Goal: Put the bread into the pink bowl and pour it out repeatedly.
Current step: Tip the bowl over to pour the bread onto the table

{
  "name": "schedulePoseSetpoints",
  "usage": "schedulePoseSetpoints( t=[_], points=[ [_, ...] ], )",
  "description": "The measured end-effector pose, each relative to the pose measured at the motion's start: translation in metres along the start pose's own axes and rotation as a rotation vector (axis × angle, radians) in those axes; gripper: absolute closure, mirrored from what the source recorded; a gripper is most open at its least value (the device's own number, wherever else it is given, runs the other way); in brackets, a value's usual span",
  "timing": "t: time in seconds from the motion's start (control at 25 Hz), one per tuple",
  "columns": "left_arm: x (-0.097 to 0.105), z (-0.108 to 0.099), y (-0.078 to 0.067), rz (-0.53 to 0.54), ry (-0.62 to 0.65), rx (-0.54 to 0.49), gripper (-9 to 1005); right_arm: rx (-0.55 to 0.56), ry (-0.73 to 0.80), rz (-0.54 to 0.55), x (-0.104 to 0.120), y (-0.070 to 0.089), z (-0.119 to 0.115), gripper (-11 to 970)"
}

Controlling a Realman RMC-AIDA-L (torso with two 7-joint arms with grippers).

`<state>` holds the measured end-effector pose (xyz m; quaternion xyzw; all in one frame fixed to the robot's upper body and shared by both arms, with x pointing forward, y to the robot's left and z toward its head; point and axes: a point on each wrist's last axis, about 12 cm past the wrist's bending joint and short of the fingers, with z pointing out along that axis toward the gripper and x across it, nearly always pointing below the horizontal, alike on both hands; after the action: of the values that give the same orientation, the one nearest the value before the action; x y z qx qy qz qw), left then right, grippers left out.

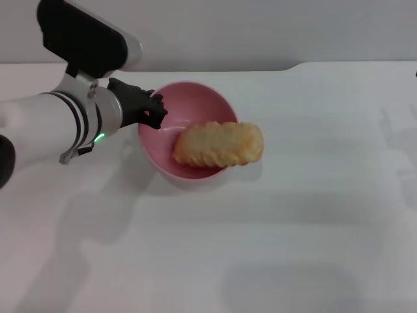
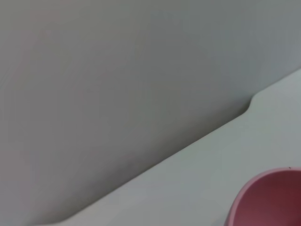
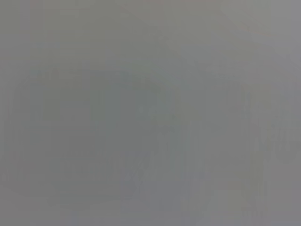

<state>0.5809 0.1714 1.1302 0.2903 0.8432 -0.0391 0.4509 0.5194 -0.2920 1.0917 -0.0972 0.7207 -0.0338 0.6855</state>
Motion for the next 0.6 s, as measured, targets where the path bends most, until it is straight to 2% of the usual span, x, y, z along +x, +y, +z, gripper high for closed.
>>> schedulePoseSetpoints(
  t=[0.36,0.6],
  points=[
    [-0.009,-0.010,-0.027,0.327,-0.034,-0.069,948,0.001,0.041,0.043,0.011,0.000,-0.002,372],
    [-0.015,-0.016,-0.038,0.442,-0.091,-0.133,949,-0.004,0.056,0.060,0.014,0.001,-0.002,372]
  ],
)
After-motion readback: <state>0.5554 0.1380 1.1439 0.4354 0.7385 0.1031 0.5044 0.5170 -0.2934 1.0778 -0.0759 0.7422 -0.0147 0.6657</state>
